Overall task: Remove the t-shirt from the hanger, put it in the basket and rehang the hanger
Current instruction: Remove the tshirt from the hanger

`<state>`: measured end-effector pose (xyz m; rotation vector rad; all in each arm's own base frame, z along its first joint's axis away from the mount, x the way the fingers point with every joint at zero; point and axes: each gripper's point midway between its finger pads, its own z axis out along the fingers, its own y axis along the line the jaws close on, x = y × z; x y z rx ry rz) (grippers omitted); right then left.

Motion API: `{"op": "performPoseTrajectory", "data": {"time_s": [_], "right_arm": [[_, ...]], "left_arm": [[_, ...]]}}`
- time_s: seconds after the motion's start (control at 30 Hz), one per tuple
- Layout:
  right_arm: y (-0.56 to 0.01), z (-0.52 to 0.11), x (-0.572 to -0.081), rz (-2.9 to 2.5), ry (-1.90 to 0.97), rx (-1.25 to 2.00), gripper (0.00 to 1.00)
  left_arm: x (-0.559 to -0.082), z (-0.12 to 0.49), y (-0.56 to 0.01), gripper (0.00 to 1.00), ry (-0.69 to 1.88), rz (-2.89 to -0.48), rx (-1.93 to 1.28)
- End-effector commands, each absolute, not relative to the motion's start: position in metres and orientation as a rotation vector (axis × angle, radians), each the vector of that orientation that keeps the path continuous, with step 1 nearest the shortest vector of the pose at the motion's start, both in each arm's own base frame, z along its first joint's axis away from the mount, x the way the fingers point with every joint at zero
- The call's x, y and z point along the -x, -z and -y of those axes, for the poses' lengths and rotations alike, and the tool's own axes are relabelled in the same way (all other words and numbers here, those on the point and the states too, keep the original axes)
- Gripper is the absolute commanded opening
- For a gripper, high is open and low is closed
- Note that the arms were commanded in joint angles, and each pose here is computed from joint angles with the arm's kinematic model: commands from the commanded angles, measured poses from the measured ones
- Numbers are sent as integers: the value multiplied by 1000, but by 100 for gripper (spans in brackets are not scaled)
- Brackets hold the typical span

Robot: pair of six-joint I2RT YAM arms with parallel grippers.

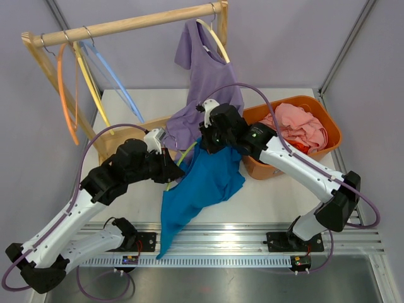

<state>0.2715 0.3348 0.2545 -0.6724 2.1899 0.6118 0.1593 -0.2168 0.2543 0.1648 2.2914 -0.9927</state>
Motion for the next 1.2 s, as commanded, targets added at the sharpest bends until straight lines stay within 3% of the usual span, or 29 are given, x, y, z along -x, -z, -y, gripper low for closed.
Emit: {"op": "performPoseTrajectory", "data": {"time_s": [0.0, 0.13, 0.27, 0.5, 0.7, 0.97, 1.17], "right_arm": [[-301, -337, -295, -2039, -642, 623, 0], [-346, -318, -318, -1864, -699, 637, 0], [-367, -281, -359, -1791, -559, 542, 0], [-373, -204, -424, -1764, -362, 373, 0], [-351, -154, -446, -1823, -253, 319, 0], [-316, -118, -447, -1909, -241, 296, 0], [-329, -195, -338, -1707, -762, 943, 0]], "left_arm": [[-159, 217, -292, 0, 1020, -2132, -275], [-150, 207, -290, 0, 952, -2118, -423], [-141, 202, -297, 0, 934, -2054, -556], [-125, 197, -298, 0, 916, -2043, -717], [-113, 189, -320, 0, 922, -1911, -784], [-112, 168, -359, 0, 849, -1809, -713], [-127, 180, -356, 0, 872, -1844, -647]]}}
